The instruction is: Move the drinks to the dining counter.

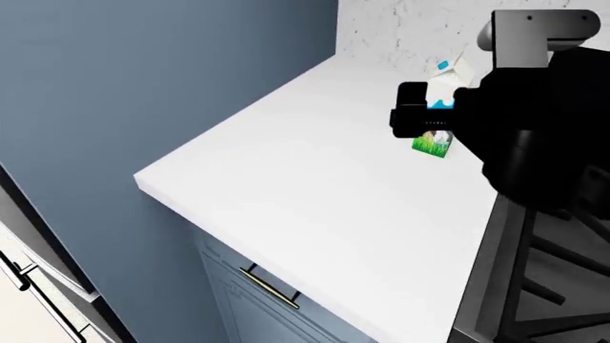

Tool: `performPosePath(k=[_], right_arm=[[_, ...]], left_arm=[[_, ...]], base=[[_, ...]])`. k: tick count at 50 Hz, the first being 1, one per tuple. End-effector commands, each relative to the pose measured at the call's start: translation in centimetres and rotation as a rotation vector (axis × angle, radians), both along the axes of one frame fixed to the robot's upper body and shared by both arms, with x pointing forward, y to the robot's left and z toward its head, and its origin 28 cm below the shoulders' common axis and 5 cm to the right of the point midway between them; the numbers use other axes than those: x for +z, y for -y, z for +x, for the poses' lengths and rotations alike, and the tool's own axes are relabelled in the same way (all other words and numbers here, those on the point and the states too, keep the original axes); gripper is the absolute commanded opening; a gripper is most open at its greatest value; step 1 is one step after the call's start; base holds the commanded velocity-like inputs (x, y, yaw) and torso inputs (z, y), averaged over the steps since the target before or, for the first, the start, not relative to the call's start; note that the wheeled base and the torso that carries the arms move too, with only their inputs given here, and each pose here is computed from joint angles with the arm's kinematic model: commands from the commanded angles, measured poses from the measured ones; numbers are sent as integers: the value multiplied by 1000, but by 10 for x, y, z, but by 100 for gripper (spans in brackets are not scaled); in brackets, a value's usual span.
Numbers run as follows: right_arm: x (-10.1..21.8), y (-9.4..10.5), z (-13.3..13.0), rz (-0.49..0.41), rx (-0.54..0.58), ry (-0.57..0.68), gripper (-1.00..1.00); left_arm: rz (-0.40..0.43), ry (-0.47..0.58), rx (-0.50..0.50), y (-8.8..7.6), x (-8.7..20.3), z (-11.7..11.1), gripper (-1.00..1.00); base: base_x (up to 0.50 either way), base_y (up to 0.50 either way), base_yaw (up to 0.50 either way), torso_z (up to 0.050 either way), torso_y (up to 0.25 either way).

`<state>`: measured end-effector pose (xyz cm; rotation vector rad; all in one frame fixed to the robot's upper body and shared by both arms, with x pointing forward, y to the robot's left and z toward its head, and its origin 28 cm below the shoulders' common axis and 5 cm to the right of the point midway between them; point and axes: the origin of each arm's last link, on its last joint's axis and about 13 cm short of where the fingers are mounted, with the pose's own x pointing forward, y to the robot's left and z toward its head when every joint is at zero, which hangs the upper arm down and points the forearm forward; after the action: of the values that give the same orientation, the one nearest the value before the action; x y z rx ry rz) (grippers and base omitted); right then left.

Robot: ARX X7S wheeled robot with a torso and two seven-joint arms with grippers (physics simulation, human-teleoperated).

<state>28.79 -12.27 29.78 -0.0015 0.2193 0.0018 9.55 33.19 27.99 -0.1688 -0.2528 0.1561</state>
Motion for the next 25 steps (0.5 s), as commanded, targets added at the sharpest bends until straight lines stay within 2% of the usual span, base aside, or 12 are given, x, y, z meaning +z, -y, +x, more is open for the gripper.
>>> performPosePath(k=[1, 9, 18, 25], right_arm=[[-2, -2, 15, -2, -32, -18, 100], [2, -6, 22, -6, -39, -19, 100], [1, 3, 22, 9, -150, -37, 100], [-2, 2, 23, 21, -158, -47, 100]], left_arm=[[-1, -4, 6, -1, -2, -1, 100], [-3, -8, 2, -1, -4, 1, 100], [-7, -9, 0, 0, -3, 2, 100], [-4, -10, -2, 0, -3, 3, 100]], base=[[0, 0, 0, 0, 0], [0, 0, 0, 0, 0], [0, 0, 0, 0, 0], [0, 0, 0, 0, 0]])
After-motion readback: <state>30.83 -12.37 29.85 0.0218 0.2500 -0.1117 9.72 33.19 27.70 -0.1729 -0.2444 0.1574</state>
